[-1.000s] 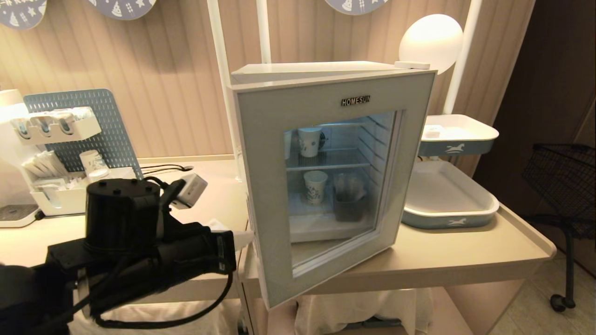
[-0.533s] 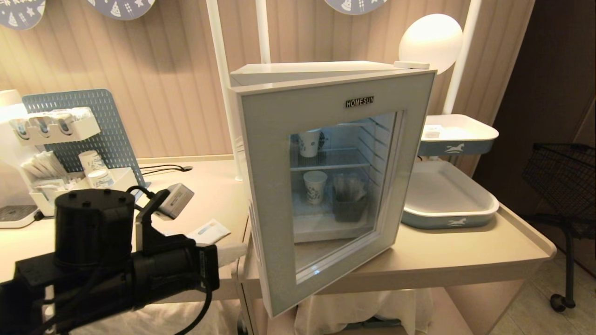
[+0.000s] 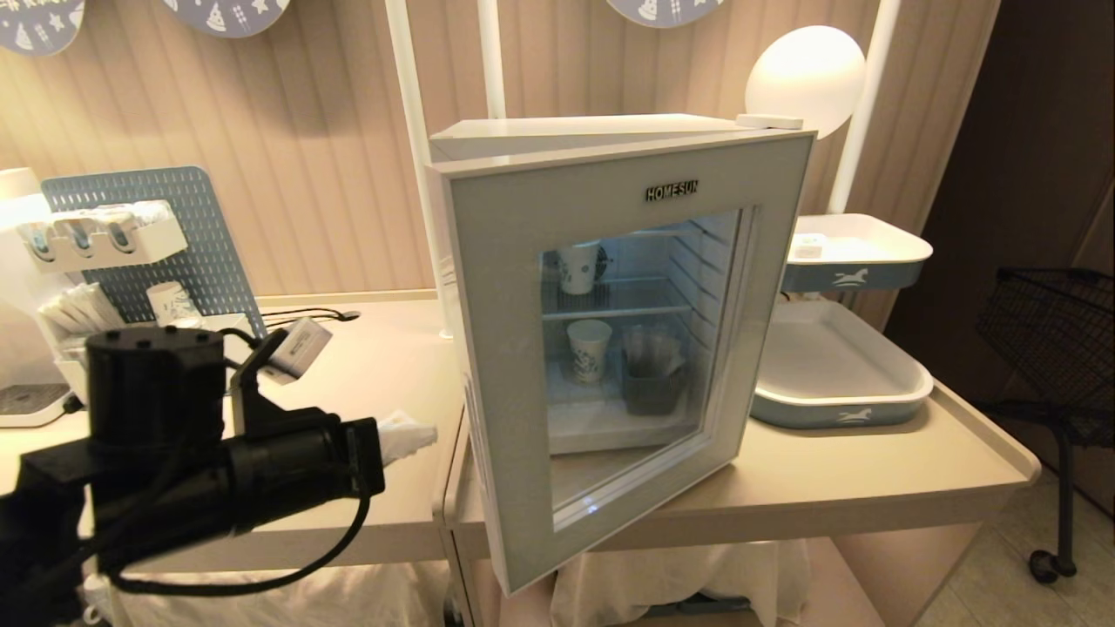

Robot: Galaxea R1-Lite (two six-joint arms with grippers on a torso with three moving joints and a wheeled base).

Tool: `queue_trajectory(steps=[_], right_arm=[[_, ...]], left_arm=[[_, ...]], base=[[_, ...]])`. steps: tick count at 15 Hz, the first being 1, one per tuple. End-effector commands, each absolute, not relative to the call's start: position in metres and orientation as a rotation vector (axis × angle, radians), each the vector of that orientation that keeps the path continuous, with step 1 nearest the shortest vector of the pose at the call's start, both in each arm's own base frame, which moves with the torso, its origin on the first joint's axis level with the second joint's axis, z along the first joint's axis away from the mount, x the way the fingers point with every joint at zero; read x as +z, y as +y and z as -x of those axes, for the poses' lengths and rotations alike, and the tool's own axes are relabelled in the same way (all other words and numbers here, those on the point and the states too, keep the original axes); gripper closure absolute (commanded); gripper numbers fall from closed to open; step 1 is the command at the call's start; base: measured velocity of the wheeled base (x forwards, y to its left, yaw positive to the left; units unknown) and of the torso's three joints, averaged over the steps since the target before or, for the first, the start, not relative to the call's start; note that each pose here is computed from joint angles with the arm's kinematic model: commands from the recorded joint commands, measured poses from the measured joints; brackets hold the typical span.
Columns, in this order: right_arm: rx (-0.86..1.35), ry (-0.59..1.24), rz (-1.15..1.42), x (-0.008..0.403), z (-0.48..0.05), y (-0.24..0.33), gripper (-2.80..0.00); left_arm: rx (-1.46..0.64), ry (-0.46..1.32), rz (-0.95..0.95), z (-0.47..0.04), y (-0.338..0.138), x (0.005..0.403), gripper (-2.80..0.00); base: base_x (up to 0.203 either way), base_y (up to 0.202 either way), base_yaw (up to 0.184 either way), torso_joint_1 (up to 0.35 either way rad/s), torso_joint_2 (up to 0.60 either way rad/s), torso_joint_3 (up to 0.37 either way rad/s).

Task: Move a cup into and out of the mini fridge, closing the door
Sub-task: Open the freezer door

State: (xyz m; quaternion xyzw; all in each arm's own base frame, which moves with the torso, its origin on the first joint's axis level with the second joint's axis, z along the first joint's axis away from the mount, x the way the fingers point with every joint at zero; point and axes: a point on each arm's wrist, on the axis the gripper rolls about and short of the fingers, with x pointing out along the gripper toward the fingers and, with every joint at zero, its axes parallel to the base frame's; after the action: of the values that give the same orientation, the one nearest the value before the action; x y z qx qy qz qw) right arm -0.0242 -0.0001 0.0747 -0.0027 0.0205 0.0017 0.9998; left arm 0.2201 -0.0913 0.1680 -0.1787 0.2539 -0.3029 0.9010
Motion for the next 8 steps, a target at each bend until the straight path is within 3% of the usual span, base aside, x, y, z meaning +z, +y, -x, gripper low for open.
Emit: queue_trajectory(steps=[1, 5, 8], right_arm=[[0.003, 0.043, 0.006, 0.075, 0.024, 0.0, 0.0], [0.003, 0.043, 0.006, 0.074, 0.024, 0.0, 0.0], [0.003, 0.043, 0.006, 0.075, 0.024, 0.0, 0.0]], left_arm=[[-0.643, 0.572, 0.368, -0.245, -0.109, 0.159, 0.0], [-0.716, 0.609, 0.35, -0.254, -0.14, 0.154, 0.0], [-0.789, 0.597, 0.353, -0.227, -0.145, 0.169, 0.0]], base=[[0.0, 0.0, 0.0, 0.0, 0.0, 0.0], [0.0, 0.0, 0.0, 0.0, 0.0, 0.0], [0.0, 0.0, 0.0, 0.0, 0.0, 0.0]])
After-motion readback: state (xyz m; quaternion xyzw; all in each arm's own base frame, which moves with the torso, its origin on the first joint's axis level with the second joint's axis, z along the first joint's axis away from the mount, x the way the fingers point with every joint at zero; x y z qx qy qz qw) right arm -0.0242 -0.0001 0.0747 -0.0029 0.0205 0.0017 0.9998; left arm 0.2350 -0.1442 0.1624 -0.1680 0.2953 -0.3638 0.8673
